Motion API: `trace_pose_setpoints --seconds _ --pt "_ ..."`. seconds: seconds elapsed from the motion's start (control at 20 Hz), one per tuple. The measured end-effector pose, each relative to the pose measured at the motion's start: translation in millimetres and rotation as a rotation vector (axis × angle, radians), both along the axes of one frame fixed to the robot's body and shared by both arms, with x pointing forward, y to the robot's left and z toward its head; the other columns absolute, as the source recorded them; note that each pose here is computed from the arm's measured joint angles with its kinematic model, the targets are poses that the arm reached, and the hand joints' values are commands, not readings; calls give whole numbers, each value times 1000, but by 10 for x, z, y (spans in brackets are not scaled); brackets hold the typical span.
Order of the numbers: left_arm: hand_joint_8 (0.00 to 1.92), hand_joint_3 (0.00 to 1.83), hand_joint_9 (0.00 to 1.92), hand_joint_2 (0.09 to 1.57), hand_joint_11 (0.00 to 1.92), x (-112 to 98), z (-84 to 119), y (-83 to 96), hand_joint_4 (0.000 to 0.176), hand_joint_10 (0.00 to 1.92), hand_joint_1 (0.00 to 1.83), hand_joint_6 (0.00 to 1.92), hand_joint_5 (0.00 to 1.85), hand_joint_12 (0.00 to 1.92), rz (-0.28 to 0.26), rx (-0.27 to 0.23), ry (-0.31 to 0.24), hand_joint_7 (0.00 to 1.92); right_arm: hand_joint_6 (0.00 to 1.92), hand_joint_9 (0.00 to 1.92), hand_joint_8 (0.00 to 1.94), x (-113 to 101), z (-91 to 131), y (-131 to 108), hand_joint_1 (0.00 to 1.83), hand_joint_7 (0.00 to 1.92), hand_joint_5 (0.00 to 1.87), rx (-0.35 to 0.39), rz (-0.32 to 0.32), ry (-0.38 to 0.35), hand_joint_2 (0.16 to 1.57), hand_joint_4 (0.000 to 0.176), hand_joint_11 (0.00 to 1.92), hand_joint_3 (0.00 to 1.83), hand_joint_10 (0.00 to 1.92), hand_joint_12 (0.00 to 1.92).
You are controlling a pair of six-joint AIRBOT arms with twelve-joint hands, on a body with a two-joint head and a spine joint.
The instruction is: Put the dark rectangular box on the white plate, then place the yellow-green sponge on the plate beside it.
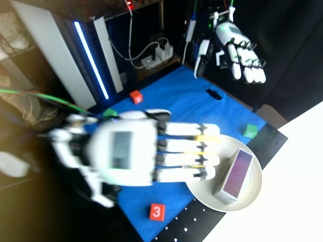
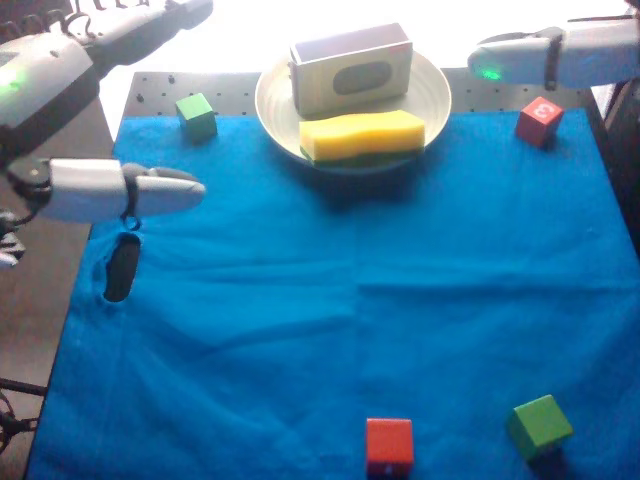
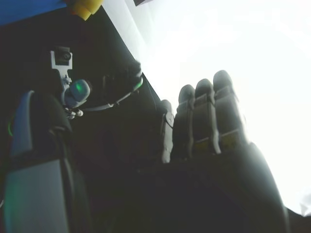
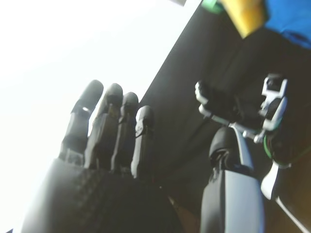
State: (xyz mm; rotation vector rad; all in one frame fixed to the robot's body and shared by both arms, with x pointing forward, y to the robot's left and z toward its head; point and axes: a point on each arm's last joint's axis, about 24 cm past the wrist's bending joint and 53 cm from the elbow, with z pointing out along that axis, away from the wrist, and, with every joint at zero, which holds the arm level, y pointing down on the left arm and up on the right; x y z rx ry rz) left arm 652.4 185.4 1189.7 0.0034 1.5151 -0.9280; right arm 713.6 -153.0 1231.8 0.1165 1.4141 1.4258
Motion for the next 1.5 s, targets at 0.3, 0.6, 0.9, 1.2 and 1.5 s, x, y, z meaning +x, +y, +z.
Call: trace_pose_setpoints --seconds 0.3,0.6,0.9,1.2,1.5 --pt "1 5 105 903 22 -250 258 85 119 2 749 2 48 441 -11 -44 -76 62 5 161 4 -513 -95 -331 821 239 311 10 -6 -11 983 82 0 3 3 427" --pt "0 1 0 916 36 -486 240 228 149 0 612 0 0 176 14 -78 -75 0 2 118 1 -1012 -349 -604 729 108 146 54 -47 41 935 92 0 0 2 208" --pt "0 0 0 993 0 -558 246 333 135 0 386 0 0 209 45 -103 -82 0 0 0 0 -1089 -423 -992 617 0 26 113 -171 73 883 136 0 0 0 2" --pt "0 4 0 969 44 -545 263 366 149 0 384 0 0 21 59 -112 -85 0 2 0 0 -1096 -431 -1022 612 0 29 111 -177 73 864 174 0 0 0 0" --pt "0 28 0 1087 0 -517 511 447 176 0 467 0 0 0 65 -141 -178 0 0 0 0 -1128 -275 -1080 510 0 0 161 -188 17 965 176 0 28 0 0"
